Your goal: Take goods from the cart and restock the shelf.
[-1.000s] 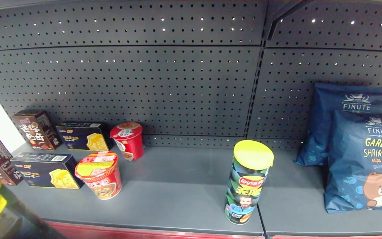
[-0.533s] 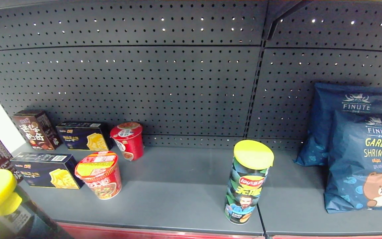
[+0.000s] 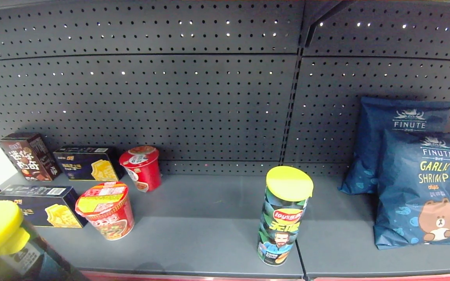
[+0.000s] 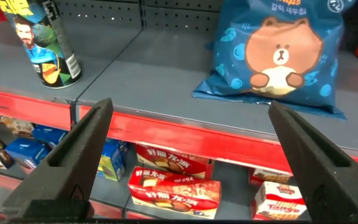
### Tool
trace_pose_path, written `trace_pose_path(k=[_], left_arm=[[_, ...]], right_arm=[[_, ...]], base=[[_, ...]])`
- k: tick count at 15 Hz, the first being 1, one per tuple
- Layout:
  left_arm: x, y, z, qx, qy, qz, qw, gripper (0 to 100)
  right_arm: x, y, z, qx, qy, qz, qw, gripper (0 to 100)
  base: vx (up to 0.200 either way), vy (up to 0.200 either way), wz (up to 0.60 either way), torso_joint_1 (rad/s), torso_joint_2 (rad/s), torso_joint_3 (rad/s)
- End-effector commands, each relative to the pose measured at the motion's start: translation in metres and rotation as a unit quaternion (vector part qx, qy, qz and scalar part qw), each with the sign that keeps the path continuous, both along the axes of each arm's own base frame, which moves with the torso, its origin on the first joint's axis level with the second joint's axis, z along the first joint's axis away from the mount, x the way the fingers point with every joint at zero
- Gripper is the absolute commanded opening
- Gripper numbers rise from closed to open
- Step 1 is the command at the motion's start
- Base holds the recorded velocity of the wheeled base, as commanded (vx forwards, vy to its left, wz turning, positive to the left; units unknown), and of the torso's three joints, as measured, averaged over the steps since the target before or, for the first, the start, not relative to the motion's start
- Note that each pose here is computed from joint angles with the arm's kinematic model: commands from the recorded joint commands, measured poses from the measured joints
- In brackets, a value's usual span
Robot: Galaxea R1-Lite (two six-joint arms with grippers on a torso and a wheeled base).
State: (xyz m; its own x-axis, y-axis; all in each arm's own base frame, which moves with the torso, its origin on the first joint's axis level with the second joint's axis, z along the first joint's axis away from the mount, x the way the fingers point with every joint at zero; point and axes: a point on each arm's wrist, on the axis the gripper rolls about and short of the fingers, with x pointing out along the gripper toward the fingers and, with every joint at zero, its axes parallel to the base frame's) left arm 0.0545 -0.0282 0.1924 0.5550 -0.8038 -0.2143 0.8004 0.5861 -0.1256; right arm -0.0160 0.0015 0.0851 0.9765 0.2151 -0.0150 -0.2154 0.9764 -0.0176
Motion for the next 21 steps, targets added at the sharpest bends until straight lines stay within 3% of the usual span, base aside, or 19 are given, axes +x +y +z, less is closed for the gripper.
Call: trace_pose_path(k=[1,2,5,9,12,18,21], left_arm=[[0.009,-0.002,0.005,0.0,-0.006,0.006,1.0,0],[0.017,-0.004,0.012,-0.001,-0.014,0.012,0.9998,0],[0.046,-0.011,0.016,0.005,0.0,0.008,1.0,0],[0.094,-0.022,0.005,0.009,0.012,0.01,0.9998,0],[0.139,-0.034,-0.007,0.007,0.0,0.004,1.0,0],[0.211,-0.068,-0.025,0.013,-0.013,-0.05,0.9986,0],[0.252,-0.088,-0.026,-0.002,-0.026,-0.098,0.9948,0]], right_arm=[[0.0,0.0,0.0,0.0,0.002,0.001,1.0,100],[0.0,0.0,0.0,0.0,0.002,0.0,1.0,100],[0.0,0.0,0.0,0.0,0.002,0.001,1.0,100],[0.0,0.0,0.0,0.0,0.002,0.001,1.0,100],[0.0,0.001,0.0,0.0,0.002,0.014,1.0,100],[0.0,0.001,0.0,0.0,0.002,0.033,0.999,100],[0.0,0.001,0.0,0.002,0.003,0.033,0.999,100]], base=[[0.0,0.0,0.0,0.0,0.0,0.0],[0.0,0.0,0.0,0.0,0.0,0.0],[0.0,0.0,0.0,0.0,0.0,0.0],[0.0,0.0,0.0,0.0,0.0,0.0],[0.0,0.0,0.0,0.0,0.0,0.0],[0.0,0.0,0.0,0.0,0.0,0.0],[0.0,0.0,0.0,0.0,0.0,0.0]])
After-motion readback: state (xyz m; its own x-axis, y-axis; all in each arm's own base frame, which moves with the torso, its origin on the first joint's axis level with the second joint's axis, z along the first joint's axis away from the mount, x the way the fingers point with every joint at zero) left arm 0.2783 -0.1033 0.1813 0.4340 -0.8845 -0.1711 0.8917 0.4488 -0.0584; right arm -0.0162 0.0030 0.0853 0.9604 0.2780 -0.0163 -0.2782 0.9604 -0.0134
